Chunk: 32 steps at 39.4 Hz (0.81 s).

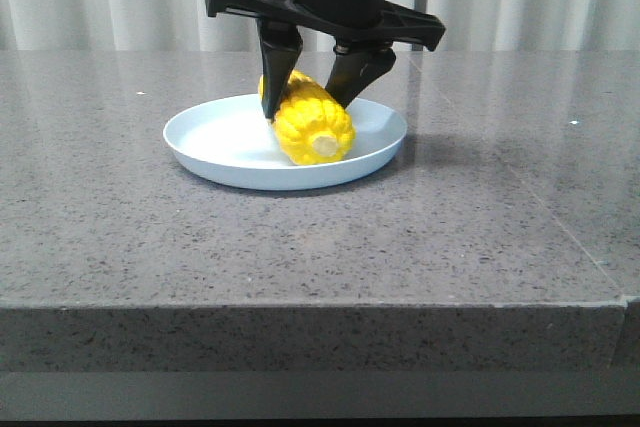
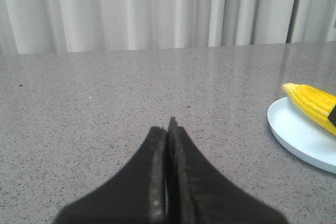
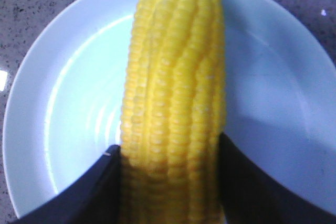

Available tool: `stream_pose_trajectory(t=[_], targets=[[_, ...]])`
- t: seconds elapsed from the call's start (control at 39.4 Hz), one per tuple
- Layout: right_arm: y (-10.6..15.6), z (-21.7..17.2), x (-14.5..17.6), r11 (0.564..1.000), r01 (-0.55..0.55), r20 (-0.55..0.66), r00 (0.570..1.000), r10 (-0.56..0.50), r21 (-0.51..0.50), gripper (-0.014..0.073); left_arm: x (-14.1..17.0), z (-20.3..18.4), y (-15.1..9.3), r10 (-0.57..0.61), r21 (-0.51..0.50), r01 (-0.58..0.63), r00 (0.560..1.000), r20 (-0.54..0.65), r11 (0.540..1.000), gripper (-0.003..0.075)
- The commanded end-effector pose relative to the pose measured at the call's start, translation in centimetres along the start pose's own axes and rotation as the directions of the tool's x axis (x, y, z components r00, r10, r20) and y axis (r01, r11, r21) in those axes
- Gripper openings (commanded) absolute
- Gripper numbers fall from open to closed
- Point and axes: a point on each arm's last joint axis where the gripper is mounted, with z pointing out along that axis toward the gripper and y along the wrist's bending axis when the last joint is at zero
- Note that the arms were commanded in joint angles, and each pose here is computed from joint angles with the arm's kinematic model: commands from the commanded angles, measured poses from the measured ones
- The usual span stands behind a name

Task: Place corn on plate with both arms
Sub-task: 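Carry the corn with the right gripper and lower it onto the plate, then open the right gripper and lift it away from the corn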

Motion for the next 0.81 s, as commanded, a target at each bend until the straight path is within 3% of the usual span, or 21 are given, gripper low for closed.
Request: stream_pose_trajectory(t=[0.0,0.15,0.43,0.51,0.66,0.79], targets=[[0.7,-3.3,-1.4,0.999,0.006,0.120,0.993,0.000,-0.049,0.0454,-1.6,-0.2,-0.1,-0.011,0.010,0.010,0.995,0.098,1.000,-0.0020],[0.6,-3.4,-1.4,0.999,0.006,0.114,0.993,-0.001,-0.046,0.0587,-1.6,-0.2,-0.1,-0.011,0.010,0.010,0.995,0.098,1.000,-0.0020],[1.8,-9.8,-3.0,0.996,0.025,0.198,0.980,-0.008,-0.085,0.0588,-1.6,-0.2,-0.1,-0.011,0.010,0.010,0.995,0.098,1.000,-0.0020],[2.0,-11.6,-3.5,0.995,0.031,0.221,0.975,-0.010,-0.094,0.0524,-1.6,-0.2,-0.1,-0.011,0.010,0.010,0.995,0.098,1.000,-0.0020],[2.2,-13.5,-4.2,0.995,0.048,0.264,0.964,-0.024,-0.084,0.0267,-1.6,-0.2,-0.1,-0.011,0.010,0.010,0.995,0.098,1.000,-0.0020],[2.0,-14.1,-4.4,0.997,0.061,0.283,0.958,-0.046,-0.046,0.0120,-1.6,-0.2,-0.1,-0.011,0.010,0.010,0.995,0.098,1.000,-0.0020]])
